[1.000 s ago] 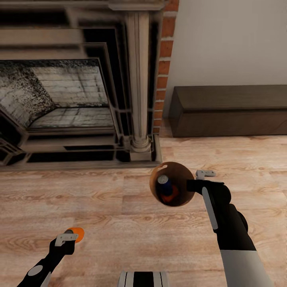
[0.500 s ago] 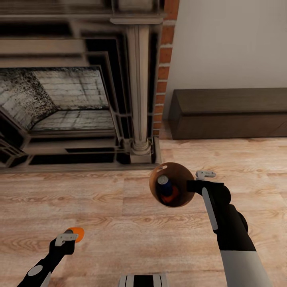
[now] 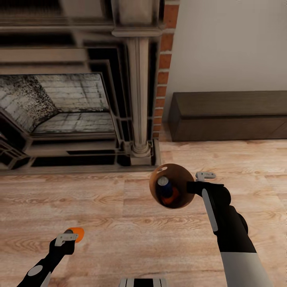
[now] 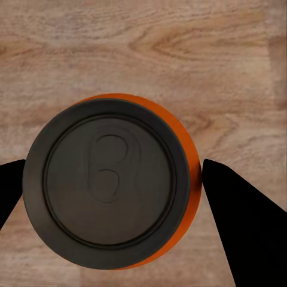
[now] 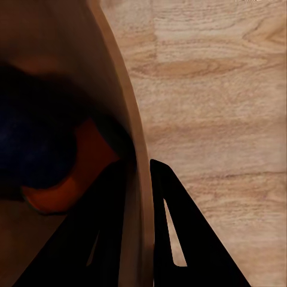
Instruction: Put the three can of soda from the living room inside the tash can in the kitchen.
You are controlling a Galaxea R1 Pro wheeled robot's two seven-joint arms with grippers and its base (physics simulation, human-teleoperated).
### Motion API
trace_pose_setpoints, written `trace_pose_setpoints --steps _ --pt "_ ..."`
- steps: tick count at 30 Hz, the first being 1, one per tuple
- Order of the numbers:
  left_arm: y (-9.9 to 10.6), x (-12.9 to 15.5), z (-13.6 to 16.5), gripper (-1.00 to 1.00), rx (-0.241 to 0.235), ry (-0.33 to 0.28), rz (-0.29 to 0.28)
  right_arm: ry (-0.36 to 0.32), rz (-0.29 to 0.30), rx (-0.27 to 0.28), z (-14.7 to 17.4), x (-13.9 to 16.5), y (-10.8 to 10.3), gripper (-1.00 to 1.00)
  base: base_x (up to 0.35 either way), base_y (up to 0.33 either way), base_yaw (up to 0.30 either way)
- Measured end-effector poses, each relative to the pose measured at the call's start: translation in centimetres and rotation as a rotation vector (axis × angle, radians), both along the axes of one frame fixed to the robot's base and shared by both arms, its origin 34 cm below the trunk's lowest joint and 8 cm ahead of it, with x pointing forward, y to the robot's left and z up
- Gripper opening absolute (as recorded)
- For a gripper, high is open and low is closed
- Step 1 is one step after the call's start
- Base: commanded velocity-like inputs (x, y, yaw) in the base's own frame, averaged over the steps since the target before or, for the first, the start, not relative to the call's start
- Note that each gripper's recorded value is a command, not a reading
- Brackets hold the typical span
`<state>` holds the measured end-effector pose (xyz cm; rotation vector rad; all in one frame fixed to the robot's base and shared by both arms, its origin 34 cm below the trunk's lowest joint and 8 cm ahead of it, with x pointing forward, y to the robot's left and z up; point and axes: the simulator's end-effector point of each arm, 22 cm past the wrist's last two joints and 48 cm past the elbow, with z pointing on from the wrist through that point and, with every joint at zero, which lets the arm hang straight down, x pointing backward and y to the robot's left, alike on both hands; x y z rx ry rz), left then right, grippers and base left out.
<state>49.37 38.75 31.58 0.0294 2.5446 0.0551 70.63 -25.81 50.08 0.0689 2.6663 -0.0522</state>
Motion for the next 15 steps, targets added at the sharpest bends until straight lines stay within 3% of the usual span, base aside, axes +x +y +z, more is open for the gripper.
trace_pose_setpoints --steps 15 --pt "0.0 0.5 3.0 -1.0 -0.001 0.0 0.0 0.001 0.0 0.0 3.0 0.5 0.0 -1.0 0.0 0.0 0.0"
